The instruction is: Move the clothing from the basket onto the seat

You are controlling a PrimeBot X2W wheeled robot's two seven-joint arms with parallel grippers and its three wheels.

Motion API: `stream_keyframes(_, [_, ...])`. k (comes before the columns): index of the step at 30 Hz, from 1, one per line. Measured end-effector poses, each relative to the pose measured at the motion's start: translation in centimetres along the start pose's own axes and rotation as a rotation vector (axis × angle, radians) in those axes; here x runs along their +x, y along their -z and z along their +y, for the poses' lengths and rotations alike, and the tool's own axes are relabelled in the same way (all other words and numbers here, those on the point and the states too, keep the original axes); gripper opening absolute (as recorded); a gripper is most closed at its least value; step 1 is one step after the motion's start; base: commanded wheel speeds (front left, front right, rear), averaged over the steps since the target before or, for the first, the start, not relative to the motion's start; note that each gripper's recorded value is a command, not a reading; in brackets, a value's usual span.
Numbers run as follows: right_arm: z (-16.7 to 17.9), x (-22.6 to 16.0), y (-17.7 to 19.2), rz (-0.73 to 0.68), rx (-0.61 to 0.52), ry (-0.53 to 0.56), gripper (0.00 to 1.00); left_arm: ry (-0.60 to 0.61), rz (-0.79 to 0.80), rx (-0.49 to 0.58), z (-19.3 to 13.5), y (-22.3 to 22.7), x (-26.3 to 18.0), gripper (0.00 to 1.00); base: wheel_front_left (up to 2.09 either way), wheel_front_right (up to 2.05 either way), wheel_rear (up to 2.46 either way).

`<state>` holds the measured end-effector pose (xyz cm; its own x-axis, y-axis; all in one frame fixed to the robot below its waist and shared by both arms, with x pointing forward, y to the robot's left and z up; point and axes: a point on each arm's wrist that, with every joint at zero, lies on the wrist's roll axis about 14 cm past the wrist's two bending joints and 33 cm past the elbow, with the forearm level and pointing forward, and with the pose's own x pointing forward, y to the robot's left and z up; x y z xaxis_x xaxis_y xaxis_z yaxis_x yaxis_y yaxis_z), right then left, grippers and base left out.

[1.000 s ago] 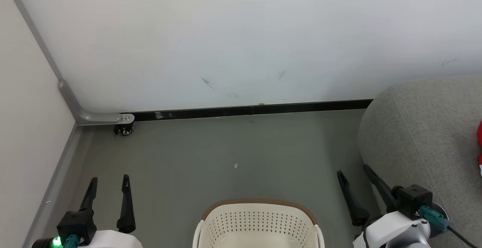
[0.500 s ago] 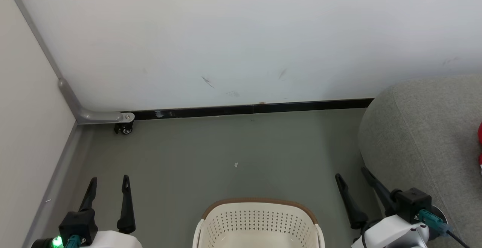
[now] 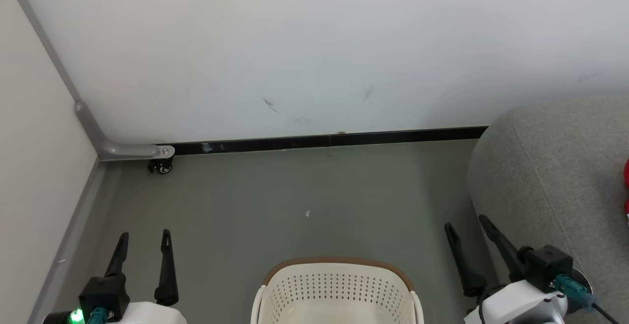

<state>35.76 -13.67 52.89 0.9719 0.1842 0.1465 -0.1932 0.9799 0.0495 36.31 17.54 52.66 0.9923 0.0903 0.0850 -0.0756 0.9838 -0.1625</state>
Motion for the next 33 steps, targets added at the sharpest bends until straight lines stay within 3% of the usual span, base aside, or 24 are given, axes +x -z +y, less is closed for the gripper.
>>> stream_keyframes(18, [-0.3, 0.1, -0.4, -0.015, 0.012, 0.010, 1.00, -0.001, 0.012, -0.003, -0.1, 0.4, 0.0, 1.00, 0.00, 0.00, 0.00])
stream_keyframes(19, [-0.3, 0.1, -0.4, -0.015, 0.012, 0.010, 0.00, -0.001, 0.013, -0.003, -0.1, 0.5, 0.0, 0.00, 0.00, 0.00, 0.00])
stream_keyframes(26, [0.1, -1.7, 3.0, 0.096, 0.044, 0.021, 0.00, -0.011, 0.117, -0.031, -0.8, 3.8, -1.6, 0.00, 0.00, 0.00, 0.00])
stream_keyframes(33, [0.4, -1.8, 2.7, 0.079, 0.115, 0.028, 0.00, -0.028, 0.154, -0.112, -0.5, 4.2, -1.6, 0.00, 0.00, 0.00, 0.00])
